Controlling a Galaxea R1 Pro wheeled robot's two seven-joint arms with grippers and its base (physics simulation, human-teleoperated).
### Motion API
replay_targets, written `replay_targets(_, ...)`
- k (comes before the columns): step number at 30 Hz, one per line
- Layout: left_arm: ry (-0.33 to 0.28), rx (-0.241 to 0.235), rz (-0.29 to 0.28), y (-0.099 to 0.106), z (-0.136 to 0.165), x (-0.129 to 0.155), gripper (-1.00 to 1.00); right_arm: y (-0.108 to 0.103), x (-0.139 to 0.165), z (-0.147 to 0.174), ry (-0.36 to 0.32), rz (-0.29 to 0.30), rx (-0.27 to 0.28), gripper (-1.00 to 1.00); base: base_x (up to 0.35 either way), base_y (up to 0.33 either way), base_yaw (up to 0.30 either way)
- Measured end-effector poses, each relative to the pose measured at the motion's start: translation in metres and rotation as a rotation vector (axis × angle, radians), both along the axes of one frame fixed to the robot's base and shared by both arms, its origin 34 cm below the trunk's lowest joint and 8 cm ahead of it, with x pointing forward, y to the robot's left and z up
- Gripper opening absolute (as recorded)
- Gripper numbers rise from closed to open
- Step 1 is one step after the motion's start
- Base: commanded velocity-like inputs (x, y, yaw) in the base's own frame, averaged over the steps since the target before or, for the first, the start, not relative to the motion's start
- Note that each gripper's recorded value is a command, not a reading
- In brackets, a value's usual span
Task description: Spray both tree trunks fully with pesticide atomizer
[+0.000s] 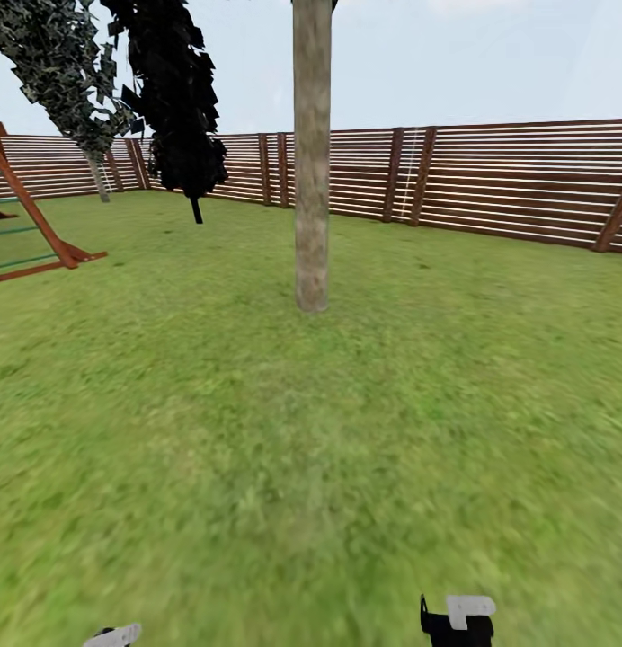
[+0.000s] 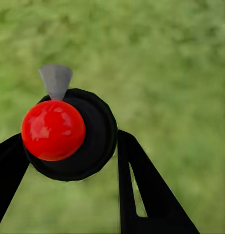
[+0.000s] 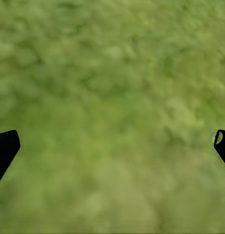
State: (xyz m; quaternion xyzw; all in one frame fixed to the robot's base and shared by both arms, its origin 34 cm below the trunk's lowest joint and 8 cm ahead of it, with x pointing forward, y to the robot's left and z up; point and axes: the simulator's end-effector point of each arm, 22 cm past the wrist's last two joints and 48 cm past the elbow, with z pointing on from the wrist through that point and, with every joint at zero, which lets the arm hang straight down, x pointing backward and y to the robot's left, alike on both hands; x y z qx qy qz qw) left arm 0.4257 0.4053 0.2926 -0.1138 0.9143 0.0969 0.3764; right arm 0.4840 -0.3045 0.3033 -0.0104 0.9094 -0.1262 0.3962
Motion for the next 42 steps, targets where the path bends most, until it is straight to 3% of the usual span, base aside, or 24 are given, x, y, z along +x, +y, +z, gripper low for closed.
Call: replay_targets(42, -0.001, 0.000, 0.000, 0.0001, 0.0002, 0.0001, -1.00, 0.0001, 0.0000, 0.0000, 0.000, 0.001, 0.000, 1.00, 0.338, 0.000, 0.000)
